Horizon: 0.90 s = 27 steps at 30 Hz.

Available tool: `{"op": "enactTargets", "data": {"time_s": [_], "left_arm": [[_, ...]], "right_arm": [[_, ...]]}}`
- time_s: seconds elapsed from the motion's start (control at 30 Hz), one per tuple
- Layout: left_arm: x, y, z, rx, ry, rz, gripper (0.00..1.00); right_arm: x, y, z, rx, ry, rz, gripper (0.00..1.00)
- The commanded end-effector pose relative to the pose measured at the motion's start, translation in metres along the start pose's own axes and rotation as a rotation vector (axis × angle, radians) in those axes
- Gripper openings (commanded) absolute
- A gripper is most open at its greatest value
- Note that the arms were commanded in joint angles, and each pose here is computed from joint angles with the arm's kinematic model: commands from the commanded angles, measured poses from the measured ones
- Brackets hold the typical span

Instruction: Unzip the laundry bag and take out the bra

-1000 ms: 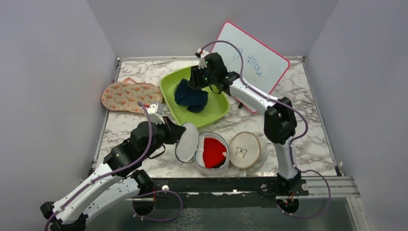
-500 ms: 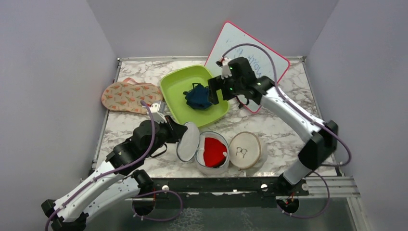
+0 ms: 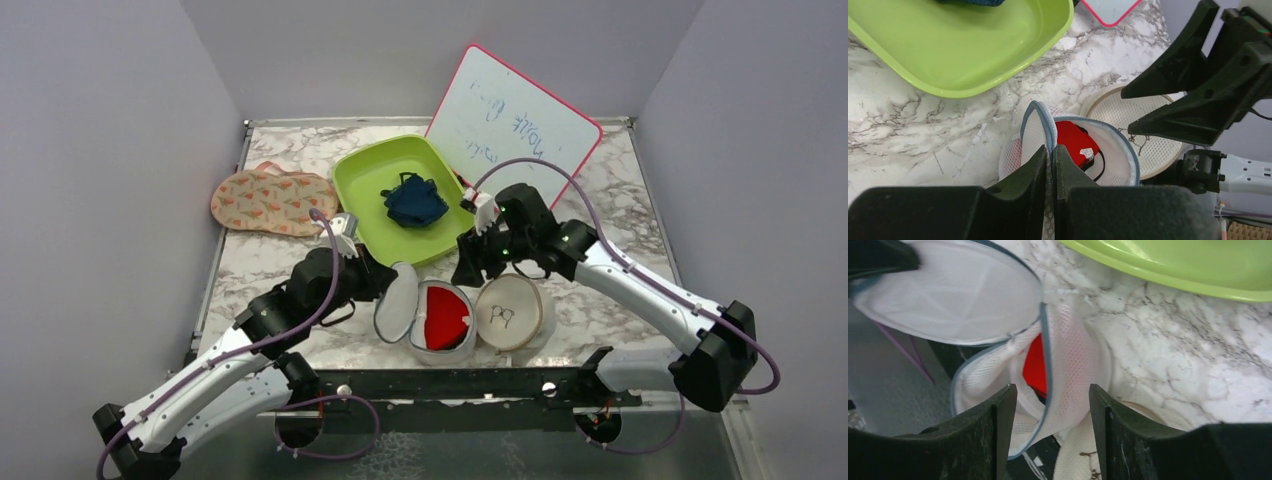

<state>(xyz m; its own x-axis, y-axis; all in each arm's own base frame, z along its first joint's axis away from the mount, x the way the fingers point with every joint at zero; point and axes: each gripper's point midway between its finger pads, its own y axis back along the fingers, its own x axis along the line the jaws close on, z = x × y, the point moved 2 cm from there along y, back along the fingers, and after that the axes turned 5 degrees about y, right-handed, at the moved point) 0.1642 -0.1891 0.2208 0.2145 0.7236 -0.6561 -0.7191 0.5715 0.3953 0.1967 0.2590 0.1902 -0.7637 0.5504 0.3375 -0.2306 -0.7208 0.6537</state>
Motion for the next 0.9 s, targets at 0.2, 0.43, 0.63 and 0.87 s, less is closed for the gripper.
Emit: {"op": "enactTargets", "data": {"time_s": [0.2,0.43,0.63,0.87], "left_arm": [[-0.018,0.004,-0.001,0.031,0.021,-0.087,0.00],[-0.017,0.006,0.003,0.008,0.025,-0.088,0.00],[-0.018,0.006,0.003,0.009,0.022,-0.087,0.00],[-0.019,0.006,0.003,0.012,0.022,-0.092,0.00]], "right_arm": [[0.071,-0.005,0.009,-0.052,0.195,0.136,0.41],[0.073,-0.026,-0.022,0.076,0.215,0.119,0.35],[0.058,-0.047,-0.047,0.196,0.213,0.025,0.35],[0.025,-0.063,-0.060,0.282,0.183,-0.169,0.42]]}}
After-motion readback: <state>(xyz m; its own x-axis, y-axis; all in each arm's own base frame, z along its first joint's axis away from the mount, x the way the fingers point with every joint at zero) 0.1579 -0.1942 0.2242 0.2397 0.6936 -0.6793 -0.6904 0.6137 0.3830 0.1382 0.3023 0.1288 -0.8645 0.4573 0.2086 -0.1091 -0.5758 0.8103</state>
